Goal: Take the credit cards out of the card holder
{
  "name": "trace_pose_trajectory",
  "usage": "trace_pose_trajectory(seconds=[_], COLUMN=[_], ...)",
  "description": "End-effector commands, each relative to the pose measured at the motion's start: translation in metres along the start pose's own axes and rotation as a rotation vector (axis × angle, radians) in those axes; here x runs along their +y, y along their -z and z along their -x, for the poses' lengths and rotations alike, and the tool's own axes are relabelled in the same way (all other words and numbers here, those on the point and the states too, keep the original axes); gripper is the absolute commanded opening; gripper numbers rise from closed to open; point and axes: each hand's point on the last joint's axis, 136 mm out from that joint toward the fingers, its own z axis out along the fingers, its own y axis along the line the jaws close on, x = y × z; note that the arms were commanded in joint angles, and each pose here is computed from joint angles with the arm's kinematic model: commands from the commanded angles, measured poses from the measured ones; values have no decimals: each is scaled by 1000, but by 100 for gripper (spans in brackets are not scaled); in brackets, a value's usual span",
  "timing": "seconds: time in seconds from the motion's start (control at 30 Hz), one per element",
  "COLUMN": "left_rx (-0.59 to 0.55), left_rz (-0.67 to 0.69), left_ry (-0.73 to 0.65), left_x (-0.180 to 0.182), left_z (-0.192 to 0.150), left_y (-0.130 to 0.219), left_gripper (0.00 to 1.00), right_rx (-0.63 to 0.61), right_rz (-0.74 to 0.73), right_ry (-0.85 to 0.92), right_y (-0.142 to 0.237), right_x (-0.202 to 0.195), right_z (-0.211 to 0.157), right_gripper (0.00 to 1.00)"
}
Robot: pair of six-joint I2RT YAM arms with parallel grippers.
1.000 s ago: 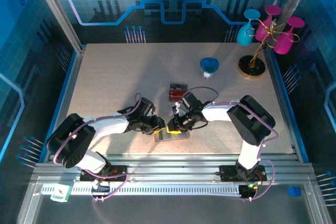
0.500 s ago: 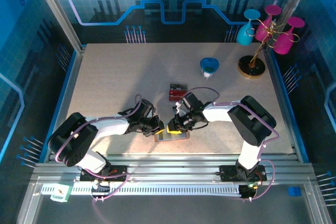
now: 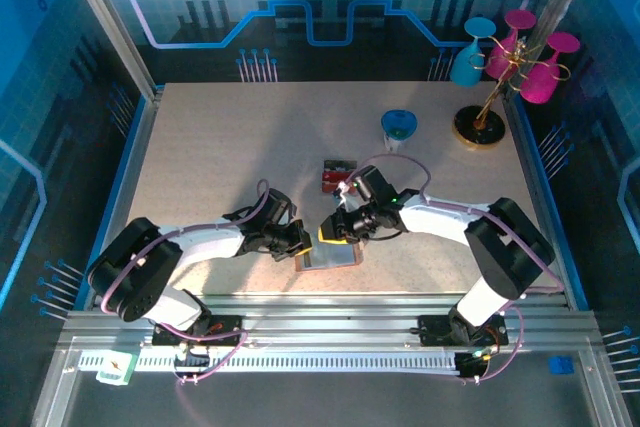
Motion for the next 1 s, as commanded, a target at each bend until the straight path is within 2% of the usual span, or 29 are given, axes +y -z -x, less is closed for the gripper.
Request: trace_pose_trajectory(seconds=[0.0, 0.3, 0.37, 0.63, 0.97], left_rx=[1, -3, -2, 24, 59], left_rz=[10, -24, -39, -92, -117], left_ry=[-29, -98, -111, -140, -174], left_x=[1, -24, -32, -55, -78], left_z=[1, 10, 12, 11, 4], left_y=[7, 14, 15, 14, -2], left_gripper=[0, 1, 5, 32, 44], right_rx=[-30, -69, -70, -94, -137], right_rz=[-25, -31, -30, -37, -55], right_ry=[11, 10, 10, 1, -4], right_y=[17, 34, 35, 41, 59], right_x=[4, 6, 6, 2, -1], right_z=[6, 10, 8, 7, 5], right_gripper=[30, 30, 30, 30, 30])
